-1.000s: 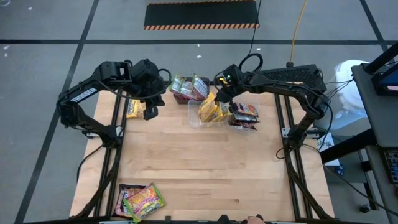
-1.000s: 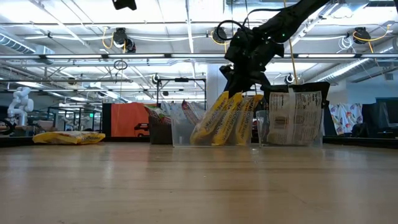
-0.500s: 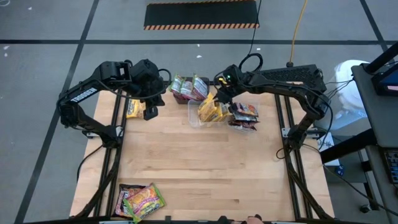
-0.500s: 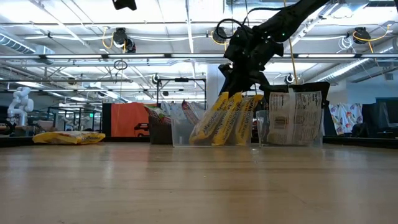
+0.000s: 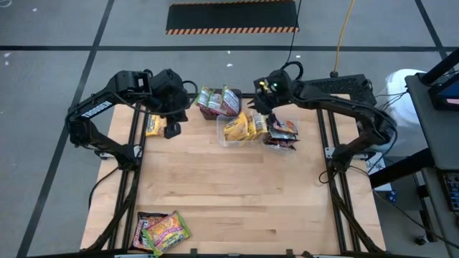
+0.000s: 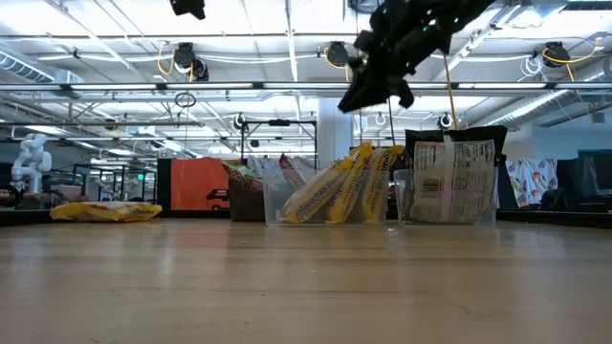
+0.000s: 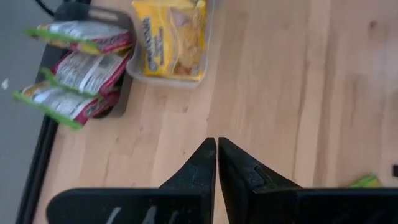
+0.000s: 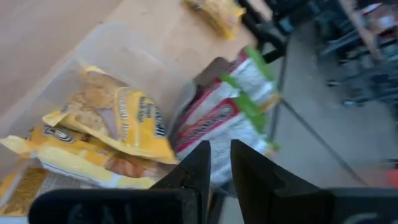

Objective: Sort Maruchan noodles
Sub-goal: Put the yellow noodle pack into the left transparent bin

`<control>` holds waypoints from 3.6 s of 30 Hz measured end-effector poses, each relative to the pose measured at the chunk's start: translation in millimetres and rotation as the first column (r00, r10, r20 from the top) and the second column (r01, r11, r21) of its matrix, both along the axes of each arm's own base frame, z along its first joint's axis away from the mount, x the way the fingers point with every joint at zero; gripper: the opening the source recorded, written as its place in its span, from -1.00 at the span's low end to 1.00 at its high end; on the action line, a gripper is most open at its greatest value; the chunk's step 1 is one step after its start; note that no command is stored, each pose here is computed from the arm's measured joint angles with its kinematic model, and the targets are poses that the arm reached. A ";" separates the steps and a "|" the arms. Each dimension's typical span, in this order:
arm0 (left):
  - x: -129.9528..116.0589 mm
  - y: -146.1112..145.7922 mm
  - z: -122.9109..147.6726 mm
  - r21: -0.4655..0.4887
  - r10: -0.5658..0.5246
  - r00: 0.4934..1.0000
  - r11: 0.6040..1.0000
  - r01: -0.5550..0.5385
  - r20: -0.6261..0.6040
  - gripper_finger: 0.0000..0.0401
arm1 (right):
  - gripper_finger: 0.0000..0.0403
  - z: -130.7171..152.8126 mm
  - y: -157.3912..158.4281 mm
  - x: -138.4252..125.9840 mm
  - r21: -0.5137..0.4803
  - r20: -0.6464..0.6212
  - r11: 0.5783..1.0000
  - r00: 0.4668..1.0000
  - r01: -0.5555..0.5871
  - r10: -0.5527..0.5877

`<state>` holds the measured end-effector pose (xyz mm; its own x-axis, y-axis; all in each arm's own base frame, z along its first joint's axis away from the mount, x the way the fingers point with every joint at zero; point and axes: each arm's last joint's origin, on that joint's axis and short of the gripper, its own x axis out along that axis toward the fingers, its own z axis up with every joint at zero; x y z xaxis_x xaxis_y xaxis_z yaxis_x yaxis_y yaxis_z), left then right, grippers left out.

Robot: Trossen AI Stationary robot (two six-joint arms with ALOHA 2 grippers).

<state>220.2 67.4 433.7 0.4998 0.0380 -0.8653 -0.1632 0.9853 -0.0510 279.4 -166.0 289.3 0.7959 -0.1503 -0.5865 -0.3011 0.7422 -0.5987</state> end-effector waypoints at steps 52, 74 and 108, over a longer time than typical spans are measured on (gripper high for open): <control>1.6 13.1 -129.1 0.265 0.615 0.658 0.785 -0.559 -0.434 -0.43 | -0.71 116.0 116.6 -77.1 -0.110 0.389 0.988 0.920 0.106 -0.055; -21.4 19.8 -255.5 0.258 0.899 0.307 0.391 -0.883 -0.312 -0.43 | -0.71 116.1 116.6 -77.1 -0.134 0.384 0.986 0.922 0.099 -0.040; -49.7 27.6 -305.9 0.259 0.936 0.253 0.315 -0.913 -0.246 -0.43 | -0.71 118.9 116.5 -76.6 -0.156 0.407 0.983 0.913 0.098 -0.026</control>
